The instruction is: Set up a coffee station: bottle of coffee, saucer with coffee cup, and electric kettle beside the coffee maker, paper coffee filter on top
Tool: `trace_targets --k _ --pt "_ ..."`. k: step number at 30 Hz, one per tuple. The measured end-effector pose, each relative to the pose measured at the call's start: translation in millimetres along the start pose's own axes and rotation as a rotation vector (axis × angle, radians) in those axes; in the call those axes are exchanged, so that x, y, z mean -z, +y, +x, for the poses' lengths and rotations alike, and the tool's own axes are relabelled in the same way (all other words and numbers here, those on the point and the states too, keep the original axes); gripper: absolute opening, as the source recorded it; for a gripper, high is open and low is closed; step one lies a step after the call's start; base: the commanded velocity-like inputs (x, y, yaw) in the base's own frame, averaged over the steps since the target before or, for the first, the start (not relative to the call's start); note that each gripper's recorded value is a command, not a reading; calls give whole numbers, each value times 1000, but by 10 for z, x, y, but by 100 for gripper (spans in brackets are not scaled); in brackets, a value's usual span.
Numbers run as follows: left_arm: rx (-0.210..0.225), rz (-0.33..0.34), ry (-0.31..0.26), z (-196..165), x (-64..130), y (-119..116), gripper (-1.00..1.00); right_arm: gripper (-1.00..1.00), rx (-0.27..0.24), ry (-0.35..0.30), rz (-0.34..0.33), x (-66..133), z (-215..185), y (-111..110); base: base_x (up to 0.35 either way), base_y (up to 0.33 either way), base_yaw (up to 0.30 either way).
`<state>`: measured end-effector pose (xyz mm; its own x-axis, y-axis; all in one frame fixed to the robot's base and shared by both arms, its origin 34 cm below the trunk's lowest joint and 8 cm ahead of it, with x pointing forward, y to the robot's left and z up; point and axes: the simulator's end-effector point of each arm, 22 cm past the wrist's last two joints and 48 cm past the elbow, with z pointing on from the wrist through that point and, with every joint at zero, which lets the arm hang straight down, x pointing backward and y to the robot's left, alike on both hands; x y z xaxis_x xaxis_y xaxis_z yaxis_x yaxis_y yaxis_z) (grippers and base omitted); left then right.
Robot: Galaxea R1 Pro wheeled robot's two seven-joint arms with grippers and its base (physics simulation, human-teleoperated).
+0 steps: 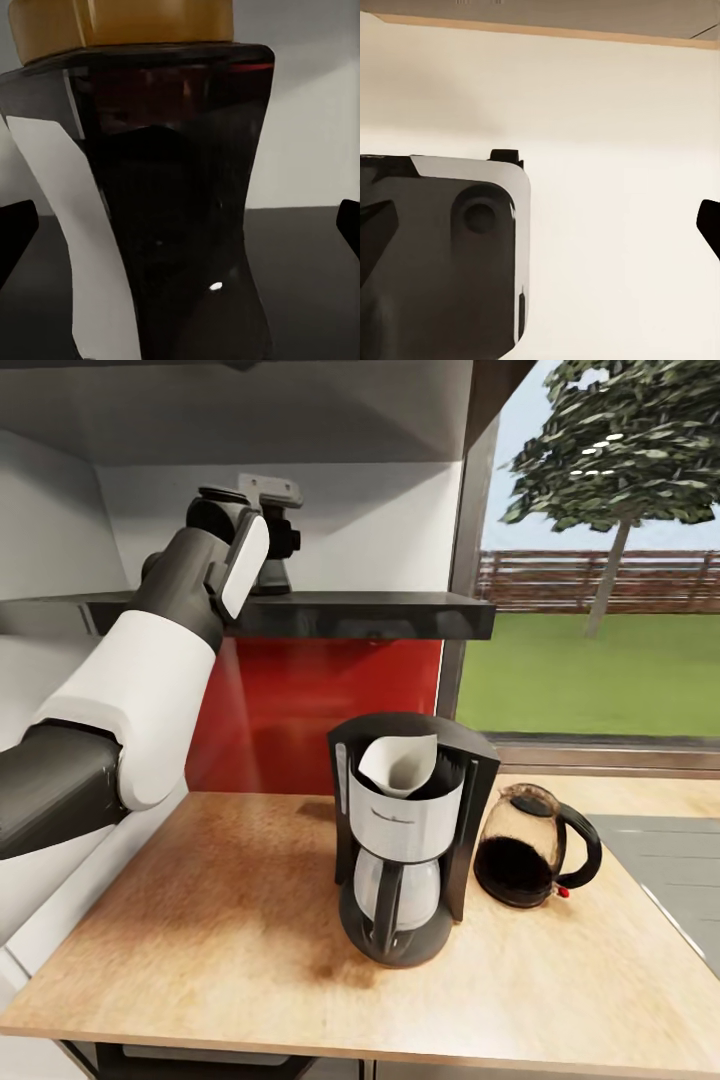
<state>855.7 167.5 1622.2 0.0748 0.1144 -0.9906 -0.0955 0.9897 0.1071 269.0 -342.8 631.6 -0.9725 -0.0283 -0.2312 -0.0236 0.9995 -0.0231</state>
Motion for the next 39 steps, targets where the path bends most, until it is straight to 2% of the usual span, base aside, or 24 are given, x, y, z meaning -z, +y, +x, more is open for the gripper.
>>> trace_targets --k 18,24,29,39 --pt "0 -2 1 11 -6 11 100 100 1 3 -1 -1 12 7 17 -6 0" --pt "-1 -3 1 11 -7 13 100 100 1 30 -1 20 220 5 0 0 0" --pt "-3 -3 13 94 -26 9 100 100 2 53 -1 43 404 6 0 0 0" --pt "-5 -8 49 360 -89 42 100 100 1 57 -1 47 439 9 0 0 0"
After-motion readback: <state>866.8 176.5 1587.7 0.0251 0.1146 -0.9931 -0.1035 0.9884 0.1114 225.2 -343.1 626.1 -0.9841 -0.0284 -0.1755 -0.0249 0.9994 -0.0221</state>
